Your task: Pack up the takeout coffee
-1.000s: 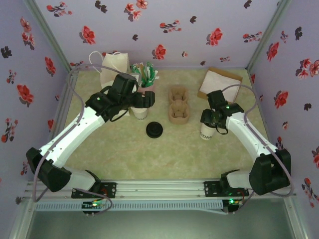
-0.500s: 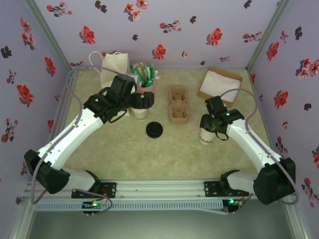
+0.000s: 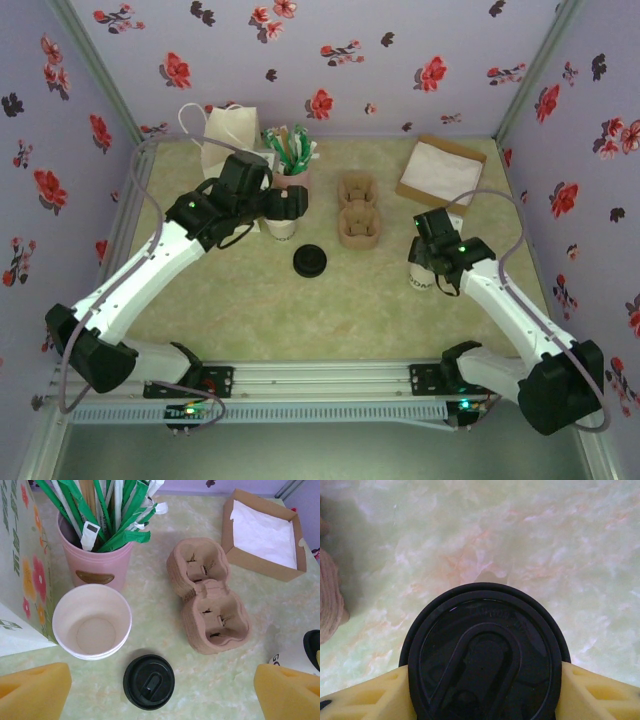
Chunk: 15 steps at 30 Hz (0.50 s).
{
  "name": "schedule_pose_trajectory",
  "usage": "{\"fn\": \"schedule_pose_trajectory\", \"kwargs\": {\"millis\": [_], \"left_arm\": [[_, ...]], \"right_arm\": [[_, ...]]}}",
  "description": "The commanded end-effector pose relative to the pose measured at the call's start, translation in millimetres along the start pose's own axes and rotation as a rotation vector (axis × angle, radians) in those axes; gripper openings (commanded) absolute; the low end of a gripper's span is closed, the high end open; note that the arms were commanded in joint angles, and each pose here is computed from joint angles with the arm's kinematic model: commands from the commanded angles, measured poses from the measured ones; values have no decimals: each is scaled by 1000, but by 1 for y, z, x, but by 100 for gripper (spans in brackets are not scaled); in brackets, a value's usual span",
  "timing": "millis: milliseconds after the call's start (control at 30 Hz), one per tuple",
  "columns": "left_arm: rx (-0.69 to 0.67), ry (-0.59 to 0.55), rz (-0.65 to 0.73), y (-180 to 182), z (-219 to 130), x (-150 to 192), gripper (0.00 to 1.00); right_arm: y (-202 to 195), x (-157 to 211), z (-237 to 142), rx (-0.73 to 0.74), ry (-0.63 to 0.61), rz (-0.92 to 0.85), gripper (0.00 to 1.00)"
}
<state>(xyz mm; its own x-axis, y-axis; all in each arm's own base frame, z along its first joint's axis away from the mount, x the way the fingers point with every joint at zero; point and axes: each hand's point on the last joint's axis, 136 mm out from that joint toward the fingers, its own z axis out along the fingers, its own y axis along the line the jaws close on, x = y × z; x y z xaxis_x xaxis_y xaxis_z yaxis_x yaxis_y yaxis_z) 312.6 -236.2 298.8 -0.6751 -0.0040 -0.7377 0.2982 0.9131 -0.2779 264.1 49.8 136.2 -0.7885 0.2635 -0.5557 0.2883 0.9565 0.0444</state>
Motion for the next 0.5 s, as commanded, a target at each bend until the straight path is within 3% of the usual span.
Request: {"fn": "schedule_pose_trajectory", "kwargs": {"millis": [0,467], "left_arm": [[-6,-46,7,3,-8,-8,95],[-16,-51,14,5,-5,-8,95]], "right_arm": [[-7,-19,-2,61,-93,14,64],[-4,-67,15,108,-214,73,64]]}}
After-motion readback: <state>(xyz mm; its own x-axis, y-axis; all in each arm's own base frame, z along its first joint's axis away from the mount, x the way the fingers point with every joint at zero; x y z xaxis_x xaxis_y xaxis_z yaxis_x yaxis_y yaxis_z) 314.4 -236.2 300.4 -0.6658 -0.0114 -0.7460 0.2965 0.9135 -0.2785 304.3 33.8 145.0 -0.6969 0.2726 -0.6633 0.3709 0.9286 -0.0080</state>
